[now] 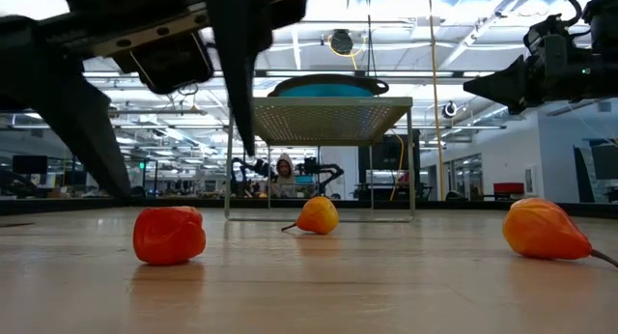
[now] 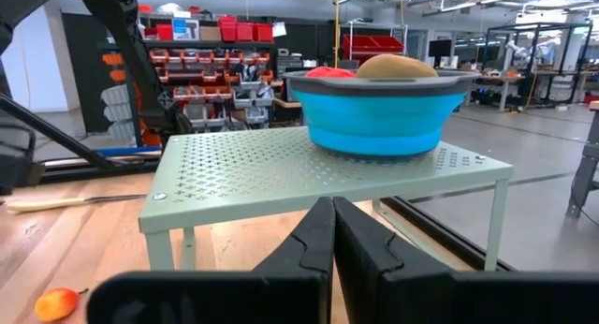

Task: Pick & Place Fruit
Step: Put the peach into the blue strainer bowl on the shelf

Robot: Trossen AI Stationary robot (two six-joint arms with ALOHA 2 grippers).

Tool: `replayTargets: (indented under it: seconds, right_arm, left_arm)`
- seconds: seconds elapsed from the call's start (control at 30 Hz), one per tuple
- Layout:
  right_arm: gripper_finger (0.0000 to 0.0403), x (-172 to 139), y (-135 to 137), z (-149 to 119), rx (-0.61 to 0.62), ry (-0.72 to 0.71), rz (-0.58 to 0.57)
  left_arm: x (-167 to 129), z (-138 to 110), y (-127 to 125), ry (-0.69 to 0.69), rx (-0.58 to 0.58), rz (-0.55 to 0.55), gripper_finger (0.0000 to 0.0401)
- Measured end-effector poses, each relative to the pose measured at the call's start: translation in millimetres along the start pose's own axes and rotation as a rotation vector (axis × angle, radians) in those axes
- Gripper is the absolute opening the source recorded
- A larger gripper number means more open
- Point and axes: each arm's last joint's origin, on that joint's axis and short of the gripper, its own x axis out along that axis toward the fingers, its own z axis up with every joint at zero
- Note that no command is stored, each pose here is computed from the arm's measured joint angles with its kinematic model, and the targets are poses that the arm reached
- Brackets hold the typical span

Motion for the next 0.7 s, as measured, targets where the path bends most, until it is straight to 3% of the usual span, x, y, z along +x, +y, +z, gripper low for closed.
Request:
replayTargets:
  seconds: [0.23,0.47,0.7]
  right_arm:
    - [0.0000,0.3,-0.1,-0.2,0.000,0.003,0.000]
    - [0.0000,0.3,-0.1,-0.4,0.001,0.005,-0.001]
    - [0.0000,0.3,-0.1,-0.5,0.001,0.005,0.000]
  left_arm:
    - [20.0,-3.1,2.3,0.034,-0.008,0.026,0.0299]
    - [22.1,2.0,2.9,0.008,-0.021,0.048,0.0299]
    - [27.1,2.3,4.5,0.028,0.035,0.076,0.0298]
